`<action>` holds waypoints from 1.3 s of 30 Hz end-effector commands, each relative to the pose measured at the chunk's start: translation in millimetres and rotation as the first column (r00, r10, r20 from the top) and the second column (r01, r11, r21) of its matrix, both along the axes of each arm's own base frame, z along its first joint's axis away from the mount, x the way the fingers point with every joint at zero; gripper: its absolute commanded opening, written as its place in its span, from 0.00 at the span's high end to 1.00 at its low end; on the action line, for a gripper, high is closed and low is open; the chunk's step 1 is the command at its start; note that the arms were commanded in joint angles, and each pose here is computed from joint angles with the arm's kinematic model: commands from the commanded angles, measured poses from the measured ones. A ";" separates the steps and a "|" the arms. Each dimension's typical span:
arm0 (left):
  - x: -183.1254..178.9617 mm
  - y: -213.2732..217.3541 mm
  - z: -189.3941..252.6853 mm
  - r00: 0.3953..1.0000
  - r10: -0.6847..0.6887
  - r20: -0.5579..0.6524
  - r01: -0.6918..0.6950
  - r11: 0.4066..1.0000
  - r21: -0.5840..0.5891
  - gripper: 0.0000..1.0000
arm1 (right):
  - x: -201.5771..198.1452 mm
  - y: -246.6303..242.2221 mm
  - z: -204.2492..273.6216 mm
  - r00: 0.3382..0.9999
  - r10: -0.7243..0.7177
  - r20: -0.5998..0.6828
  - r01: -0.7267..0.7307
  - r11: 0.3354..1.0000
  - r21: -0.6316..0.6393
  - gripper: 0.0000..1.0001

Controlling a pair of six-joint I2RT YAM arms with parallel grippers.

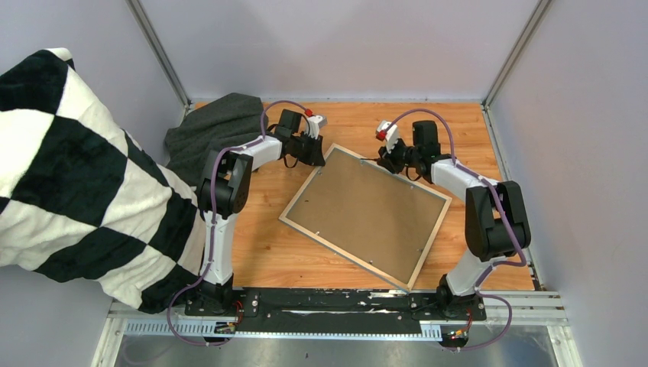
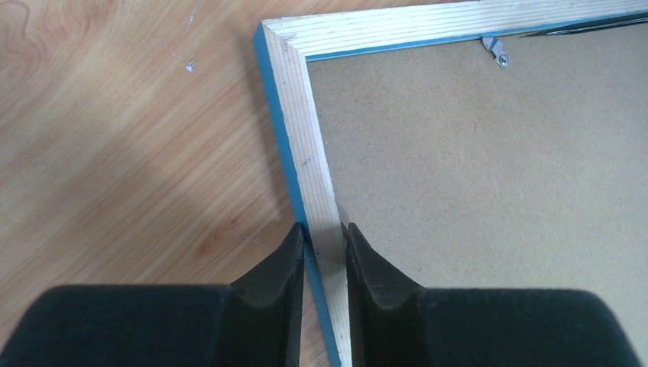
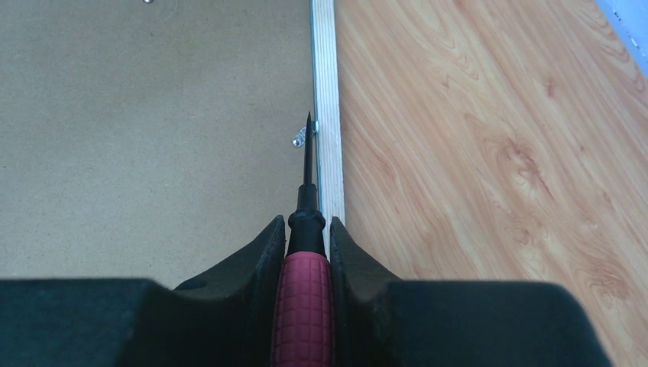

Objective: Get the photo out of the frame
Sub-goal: Release the photo frame item from the photo frame.

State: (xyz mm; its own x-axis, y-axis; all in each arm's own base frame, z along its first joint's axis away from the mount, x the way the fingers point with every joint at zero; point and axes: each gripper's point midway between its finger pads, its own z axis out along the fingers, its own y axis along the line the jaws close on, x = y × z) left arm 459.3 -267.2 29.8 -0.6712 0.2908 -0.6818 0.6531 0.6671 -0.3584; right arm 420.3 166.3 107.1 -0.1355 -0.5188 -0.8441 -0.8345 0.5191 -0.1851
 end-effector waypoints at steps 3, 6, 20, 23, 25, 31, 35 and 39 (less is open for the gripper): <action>-59.6 2.7 -63.7 0.969 -0.063 -0.241 0.080 0.995 0.062 1.00 | -3.3 -7.8 6.5 1.000 0.009 0.009 -0.009 1.000 -0.013 1.00; -59.5 2.5 -63.0 0.969 -0.064 -0.240 0.080 0.995 0.060 1.00 | -5.1 -9.8 -3.2 0.999 0.020 -0.027 -0.021 0.999 -0.041 1.00; -59.7 2.5 -63.4 0.968 -0.063 -0.242 0.080 0.995 0.061 1.00 | -2.0 -14.4 -9.6 0.998 -0.004 -0.066 -0.001 0.998 -0.070 1.00; -59.5 2.4 -63.2 0.968 -0.063 -0.241 0.080 0.995 0.060 1.00 | -0.3 -17.0 -6.8 0.999 -0.015 -0.048 0.011 0.997 -0.079 1.00; -59.7 2.4 -63.3 0.968 -0.064 -0.242 0.081 0.995 0.060 1.00 | 1.4 -19.2 -3.4 0.999 -0.022 -0.037 0.019 0.997 -0.078 1.00; -59.4 2.6 -63.6 0.968 -0.063 -0.241 0.080 0.995 0.061 1.00 | 0.5 -21.3 -8.4 0.998 -0.027 -0.048 0.023 0.996 -0.081 1.00; -59.4 2.4 -63.2 0.968 -0.064 -0.241 0.081 0.995 0.061 1.00 | -1.0 -16.9 -13.7 0.997 -0.014 -0.073 0.009 0.998 -0.060 1.00; -59.4 2.4 -63.3 0.969 -0.064 -0.240 0.081 0.995 0.061 1.00 | -2.7 -10.2 -18.1 0.995 -0.001 -0.097 -0.003 0.999 -0.043 1.00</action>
State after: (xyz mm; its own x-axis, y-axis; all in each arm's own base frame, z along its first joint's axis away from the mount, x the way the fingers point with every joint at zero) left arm 459.3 -267.2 29.6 -0.6712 0.2912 -0.6817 0.6534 0.6667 -0.3585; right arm 417.2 153.5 92.6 -0.1901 -0.5696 -0.7996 -0.8436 0.5113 -0.1637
